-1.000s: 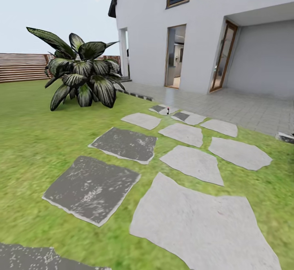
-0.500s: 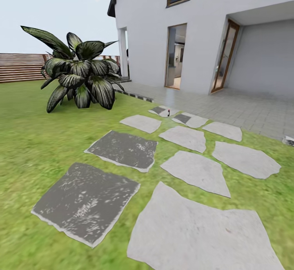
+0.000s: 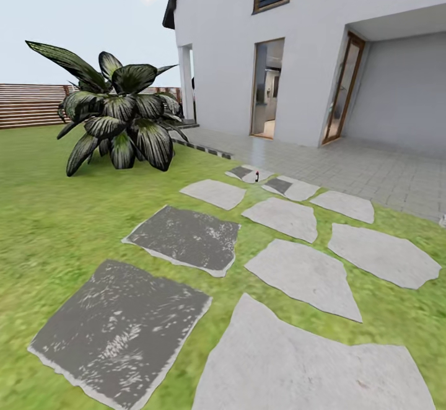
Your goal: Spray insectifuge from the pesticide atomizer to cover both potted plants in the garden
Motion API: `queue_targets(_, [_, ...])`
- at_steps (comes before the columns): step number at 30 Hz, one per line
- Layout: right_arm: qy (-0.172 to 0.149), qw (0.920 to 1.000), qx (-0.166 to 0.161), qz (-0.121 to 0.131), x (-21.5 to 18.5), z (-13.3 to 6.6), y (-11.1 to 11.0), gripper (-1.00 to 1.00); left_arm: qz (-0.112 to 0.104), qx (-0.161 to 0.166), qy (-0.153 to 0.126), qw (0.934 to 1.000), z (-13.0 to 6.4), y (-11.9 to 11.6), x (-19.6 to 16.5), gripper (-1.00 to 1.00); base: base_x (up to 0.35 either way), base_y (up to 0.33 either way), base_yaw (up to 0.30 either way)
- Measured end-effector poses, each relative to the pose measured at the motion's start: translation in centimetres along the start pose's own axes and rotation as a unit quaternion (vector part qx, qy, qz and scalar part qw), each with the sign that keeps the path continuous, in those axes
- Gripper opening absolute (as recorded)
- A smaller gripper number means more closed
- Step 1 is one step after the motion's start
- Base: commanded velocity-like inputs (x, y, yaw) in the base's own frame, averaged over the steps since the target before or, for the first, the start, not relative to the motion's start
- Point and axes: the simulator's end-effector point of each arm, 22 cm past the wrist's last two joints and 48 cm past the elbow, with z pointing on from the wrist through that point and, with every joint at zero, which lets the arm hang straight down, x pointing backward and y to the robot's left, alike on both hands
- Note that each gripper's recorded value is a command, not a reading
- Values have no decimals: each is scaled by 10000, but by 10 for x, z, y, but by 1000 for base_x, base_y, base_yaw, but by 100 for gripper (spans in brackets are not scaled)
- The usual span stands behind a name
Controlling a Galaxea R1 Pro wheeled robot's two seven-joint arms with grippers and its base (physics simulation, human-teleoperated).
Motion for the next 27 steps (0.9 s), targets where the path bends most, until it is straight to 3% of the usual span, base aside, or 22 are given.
queue_targets(7, [0,10000,-3,2,0,0,0,100,0,-1,3,10000,0,0,0,100,339,0,-27])
queue_targets(15, [1,10000,-11,-3,0,0,1,100,3,-4,-5,10000,0,1,0,100,339,0,-195])
queue_targets(27, [1,10000,-8,1,0,0,1,100,3,-3,-7,10000,0,1,0,100,339,0,-15])
